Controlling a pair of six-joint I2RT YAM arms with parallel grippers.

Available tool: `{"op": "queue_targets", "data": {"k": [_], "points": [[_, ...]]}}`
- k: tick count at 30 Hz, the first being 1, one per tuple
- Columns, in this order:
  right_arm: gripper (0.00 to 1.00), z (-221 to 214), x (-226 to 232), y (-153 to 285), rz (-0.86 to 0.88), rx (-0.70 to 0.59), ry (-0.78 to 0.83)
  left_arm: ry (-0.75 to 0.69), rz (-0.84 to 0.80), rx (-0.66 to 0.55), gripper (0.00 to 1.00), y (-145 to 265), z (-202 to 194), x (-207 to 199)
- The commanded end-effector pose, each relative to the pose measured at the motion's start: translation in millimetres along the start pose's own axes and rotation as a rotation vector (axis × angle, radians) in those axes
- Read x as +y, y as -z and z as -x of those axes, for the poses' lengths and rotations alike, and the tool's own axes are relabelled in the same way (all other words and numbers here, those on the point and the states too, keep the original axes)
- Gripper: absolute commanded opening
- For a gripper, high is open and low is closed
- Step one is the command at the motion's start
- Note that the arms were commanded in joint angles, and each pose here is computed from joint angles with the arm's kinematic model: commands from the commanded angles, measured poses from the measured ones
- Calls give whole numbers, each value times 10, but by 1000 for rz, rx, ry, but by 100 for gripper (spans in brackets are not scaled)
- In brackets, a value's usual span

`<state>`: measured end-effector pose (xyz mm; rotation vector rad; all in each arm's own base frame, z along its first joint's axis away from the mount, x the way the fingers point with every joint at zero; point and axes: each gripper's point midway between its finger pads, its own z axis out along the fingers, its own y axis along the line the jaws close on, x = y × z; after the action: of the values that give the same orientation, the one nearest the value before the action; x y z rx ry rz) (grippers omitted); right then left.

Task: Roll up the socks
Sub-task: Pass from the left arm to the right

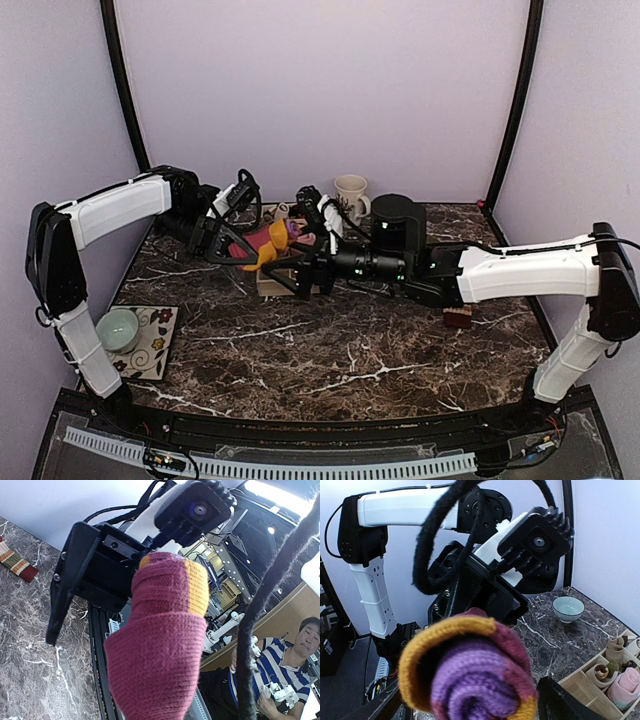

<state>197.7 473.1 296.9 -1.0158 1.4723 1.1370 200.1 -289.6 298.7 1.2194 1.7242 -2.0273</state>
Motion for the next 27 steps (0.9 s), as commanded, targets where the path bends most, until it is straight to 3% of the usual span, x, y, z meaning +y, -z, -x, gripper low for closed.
{"op": "queue_targets", "data": {"k": [1,4,5,11,27], "points": [[87,382,-112,114,-25,-108,-49,-29,-34,-55,0,15,84,-206],[89,458,-31,174,33,-157,-84,-36,-27,-45,0,13,65,-186],[99,478,16,169,61,-158,-98,-37,-24,-39,0,10,57,-175],[100,372,152,74,99,-104,-131,-20,-19,-31,0,9,51,-115],[86,176,8,-153,49,-19,-251,-82,11,4,0,16,5,-221]]}}
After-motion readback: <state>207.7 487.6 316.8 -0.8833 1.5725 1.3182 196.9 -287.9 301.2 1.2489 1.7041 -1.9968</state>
